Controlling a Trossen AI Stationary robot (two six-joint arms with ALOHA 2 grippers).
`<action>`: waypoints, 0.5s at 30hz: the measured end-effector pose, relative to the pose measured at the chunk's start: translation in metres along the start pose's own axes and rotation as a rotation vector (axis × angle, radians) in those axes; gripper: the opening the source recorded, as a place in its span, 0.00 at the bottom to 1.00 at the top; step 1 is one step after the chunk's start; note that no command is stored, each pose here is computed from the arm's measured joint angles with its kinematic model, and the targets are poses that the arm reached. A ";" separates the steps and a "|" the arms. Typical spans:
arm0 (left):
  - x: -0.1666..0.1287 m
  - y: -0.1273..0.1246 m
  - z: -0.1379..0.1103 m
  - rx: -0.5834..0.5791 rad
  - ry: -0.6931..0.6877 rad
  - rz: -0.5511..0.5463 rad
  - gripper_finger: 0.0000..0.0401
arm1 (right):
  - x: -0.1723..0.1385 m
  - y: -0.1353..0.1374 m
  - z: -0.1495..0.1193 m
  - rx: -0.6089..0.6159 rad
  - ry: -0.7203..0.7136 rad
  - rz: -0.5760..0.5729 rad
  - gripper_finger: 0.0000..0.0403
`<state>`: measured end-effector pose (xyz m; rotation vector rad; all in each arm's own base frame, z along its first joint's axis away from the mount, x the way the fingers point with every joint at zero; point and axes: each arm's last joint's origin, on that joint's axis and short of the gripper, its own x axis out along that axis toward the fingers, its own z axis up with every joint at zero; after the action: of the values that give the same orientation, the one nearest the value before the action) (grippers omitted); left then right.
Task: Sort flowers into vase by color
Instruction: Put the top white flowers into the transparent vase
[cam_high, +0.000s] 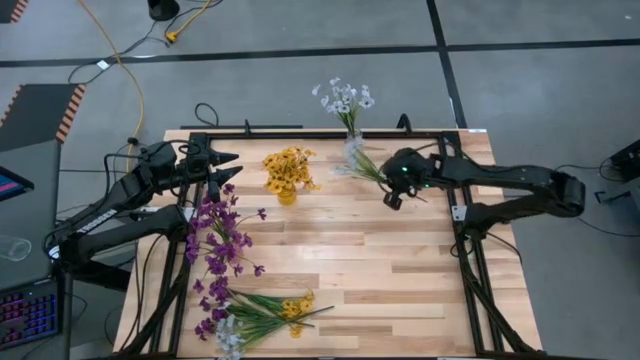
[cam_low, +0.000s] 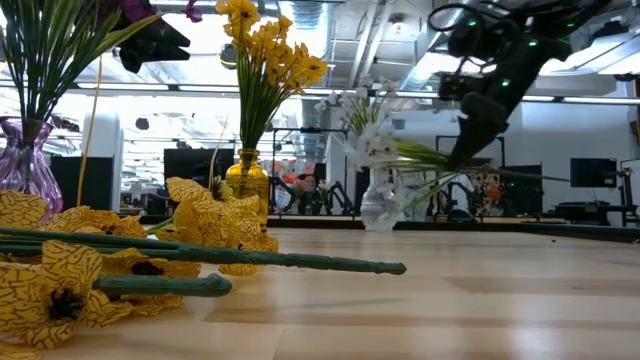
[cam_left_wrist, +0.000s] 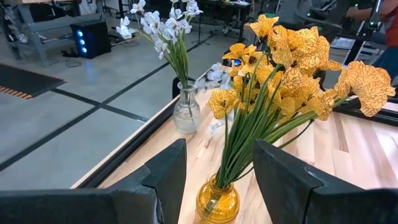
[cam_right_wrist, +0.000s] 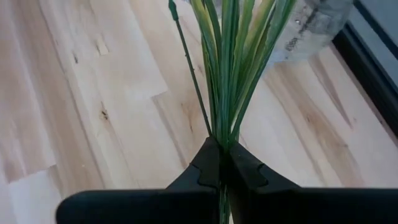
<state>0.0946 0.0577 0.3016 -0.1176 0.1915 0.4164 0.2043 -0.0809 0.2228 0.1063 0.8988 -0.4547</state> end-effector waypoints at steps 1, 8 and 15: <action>0.000 0.000 0.000 0.002 0.000 0.001 0.42 | -0.003 0.000 -0.003 0.013 -0.016 0.001 0.08; 0.000 0.000 0.000 0.003 0.000 0.001 0.42 | -0.027 0.001 -0.011 0.068 -0.208 0.023 0.08; 0.000 0.000 0.000 0.003 0.001 0.001 0.42 | -0.048 0.001 -0.008 0.063 -0.430 0.028 0.08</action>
<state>0.0947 0.0577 0.3015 -0.1145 0.1929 0.4169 0.1729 -0.0614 0.2548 0.0744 0.4603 -0.4574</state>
